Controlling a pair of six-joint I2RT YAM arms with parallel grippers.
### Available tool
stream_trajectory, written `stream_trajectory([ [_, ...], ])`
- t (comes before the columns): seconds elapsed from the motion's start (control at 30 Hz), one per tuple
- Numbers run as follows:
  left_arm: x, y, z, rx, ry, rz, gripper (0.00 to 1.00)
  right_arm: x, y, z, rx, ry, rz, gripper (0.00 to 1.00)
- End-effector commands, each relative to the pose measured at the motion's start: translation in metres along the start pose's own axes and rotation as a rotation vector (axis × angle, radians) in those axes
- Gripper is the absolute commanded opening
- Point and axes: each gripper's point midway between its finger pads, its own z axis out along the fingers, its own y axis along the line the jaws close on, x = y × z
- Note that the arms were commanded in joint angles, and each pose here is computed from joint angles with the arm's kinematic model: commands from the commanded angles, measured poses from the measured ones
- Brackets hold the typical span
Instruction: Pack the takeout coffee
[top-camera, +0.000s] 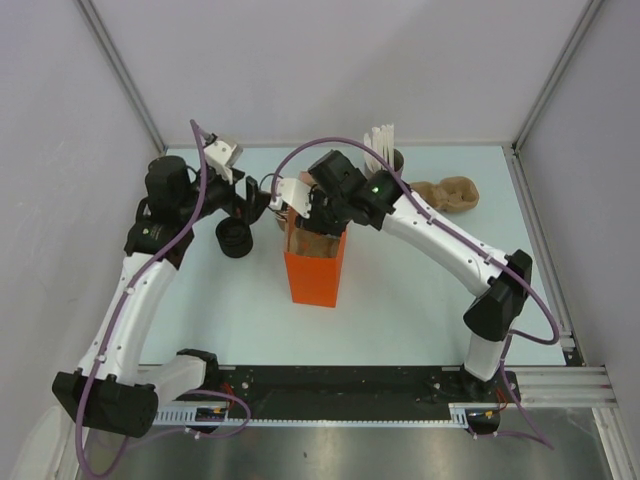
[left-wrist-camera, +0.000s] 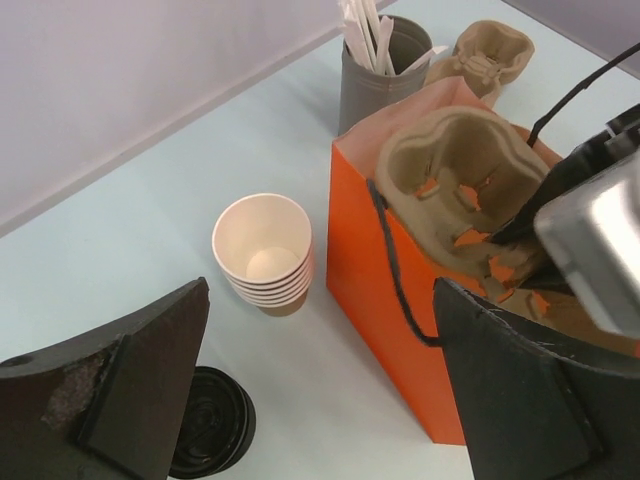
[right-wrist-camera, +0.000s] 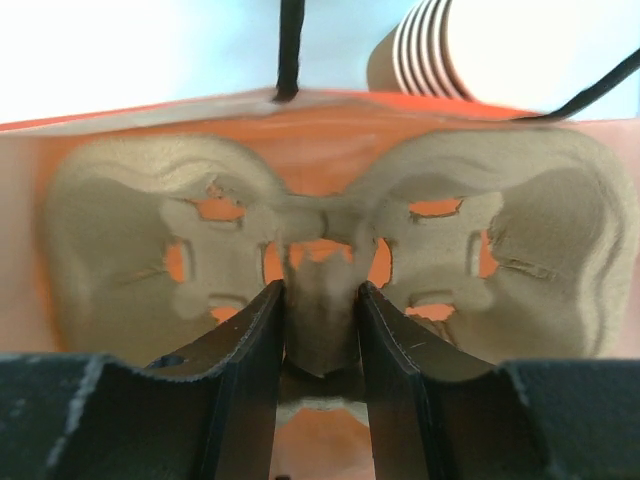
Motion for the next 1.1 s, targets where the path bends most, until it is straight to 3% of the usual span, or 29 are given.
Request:
stream_trajectory([
  [0.0,-0.036,-0.003,-0.003,-0.002,-0.087,0.038,0.95,-0.004,-0.006,-0.004,-0.027,-0.022,0.01,0.39],
  [0.17,-0.033,-0.004,-0.001,0.001,-0.083,0.04,0.76,0.001,-0.01,-0.001,-0.056,-0.016,0.036,0.39],
  [0.5,-0.027,-0.002,0.002,-0.013,-0.071,0.042,0.63,-0.003,-0.003,-0.004,-0.122,-0.039,0.053,0.39],
  [0.67,-0.026,-0.001,0.003,-0.017,-0.068,0.042,0.58,0.002,0.0,0.005,-0.16,-0.025,0.069,0.39],
  [1.07,-0.028,-0.001,0.002,-0.031,-0.077,0.047,0.56,0.012,-0.008,0.018,-0.209,-0.01,0.13,0.4],
])
